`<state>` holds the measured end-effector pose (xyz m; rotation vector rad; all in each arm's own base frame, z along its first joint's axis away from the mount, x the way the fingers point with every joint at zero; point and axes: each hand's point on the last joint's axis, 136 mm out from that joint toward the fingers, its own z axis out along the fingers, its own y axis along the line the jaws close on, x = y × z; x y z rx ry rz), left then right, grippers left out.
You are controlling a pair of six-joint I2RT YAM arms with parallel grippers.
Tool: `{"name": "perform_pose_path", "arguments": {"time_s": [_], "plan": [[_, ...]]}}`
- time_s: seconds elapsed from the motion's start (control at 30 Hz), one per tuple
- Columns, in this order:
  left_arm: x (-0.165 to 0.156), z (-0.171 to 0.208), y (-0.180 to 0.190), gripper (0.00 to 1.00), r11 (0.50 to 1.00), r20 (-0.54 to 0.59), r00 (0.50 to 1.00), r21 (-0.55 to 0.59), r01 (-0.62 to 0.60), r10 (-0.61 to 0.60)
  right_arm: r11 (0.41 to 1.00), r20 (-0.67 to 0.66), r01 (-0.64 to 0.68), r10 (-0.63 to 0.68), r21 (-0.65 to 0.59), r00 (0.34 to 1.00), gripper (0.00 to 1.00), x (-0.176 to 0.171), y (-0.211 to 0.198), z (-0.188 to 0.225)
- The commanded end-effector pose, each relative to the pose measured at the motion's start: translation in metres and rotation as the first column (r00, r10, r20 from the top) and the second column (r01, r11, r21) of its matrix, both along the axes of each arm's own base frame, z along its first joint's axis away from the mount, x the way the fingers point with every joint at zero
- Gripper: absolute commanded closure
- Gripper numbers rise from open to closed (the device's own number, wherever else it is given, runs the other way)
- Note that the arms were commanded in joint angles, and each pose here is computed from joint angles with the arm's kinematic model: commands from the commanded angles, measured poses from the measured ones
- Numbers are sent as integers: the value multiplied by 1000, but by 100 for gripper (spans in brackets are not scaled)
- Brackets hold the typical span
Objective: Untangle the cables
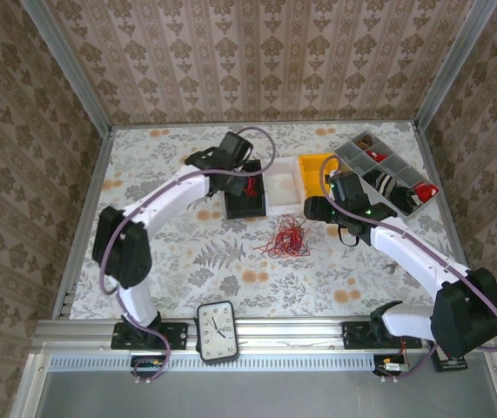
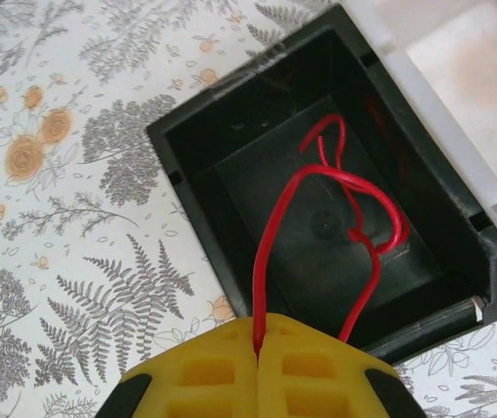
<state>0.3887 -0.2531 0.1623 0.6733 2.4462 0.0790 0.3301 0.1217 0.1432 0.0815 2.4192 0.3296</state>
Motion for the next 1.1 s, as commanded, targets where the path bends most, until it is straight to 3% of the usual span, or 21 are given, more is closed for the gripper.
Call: {"name": "perform_pose_path", "arguments": {"time_s": [0.0, 0.17, 0.4, 0.8, 1.07], "plan": [[-5, -13, 0, 100, 983, -64, 997, 170, 63, -53, 999, 28, 43, -43, -8, 999, 30, 0, -9, 6], [-1, -39, -26, 100, 977, -145, 985, 177, 121, -96, 999, 29, 46, -46, 4, 998, 30, -2, -9, 5], [3, -63, -48, 100, 985, -209, 969, 91, 150, -128, 999, 28, 49, -49, 3, 998, 30, -8, -12, 3], [11, -102, -32, 100, 998, -291, 954, -23, 64, -68, 998, 26, 56, -56, -2, 998, 30, -10, -14, 1], [12, -128, -25, 100, 999, -335, 941, -13, 45, -47, 998, 18, 61, -61, 0, 998, 30, -10, -14, -2]]}}
